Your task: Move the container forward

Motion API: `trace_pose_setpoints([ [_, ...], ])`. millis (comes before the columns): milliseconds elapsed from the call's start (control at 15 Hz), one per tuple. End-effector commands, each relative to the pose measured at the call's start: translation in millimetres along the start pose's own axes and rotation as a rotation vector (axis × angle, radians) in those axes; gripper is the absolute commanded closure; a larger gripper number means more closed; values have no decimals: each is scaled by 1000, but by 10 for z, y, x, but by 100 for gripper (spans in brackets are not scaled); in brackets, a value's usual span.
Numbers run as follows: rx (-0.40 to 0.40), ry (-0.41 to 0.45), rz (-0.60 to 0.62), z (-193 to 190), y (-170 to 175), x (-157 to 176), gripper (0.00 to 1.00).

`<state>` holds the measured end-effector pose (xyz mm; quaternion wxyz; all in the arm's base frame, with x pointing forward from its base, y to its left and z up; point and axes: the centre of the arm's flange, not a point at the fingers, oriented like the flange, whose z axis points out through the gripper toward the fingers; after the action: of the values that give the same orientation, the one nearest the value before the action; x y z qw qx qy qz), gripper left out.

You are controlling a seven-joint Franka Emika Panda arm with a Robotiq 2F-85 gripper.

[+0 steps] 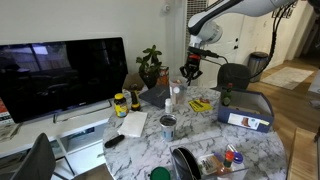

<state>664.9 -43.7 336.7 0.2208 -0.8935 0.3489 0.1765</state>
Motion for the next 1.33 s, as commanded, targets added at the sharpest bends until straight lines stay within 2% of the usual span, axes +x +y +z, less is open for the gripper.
trace_pose_setpoints([
  [0,16,-8,69,127,-428,226,99],
  [200,33,68,90,258,-640,386,99],
  [533,1,53,89,565,-830,525,99],
  [800,-42,93,78,863,-936,718,99],
  [1267,-12,65,19,1177,-950,1010,99],
])
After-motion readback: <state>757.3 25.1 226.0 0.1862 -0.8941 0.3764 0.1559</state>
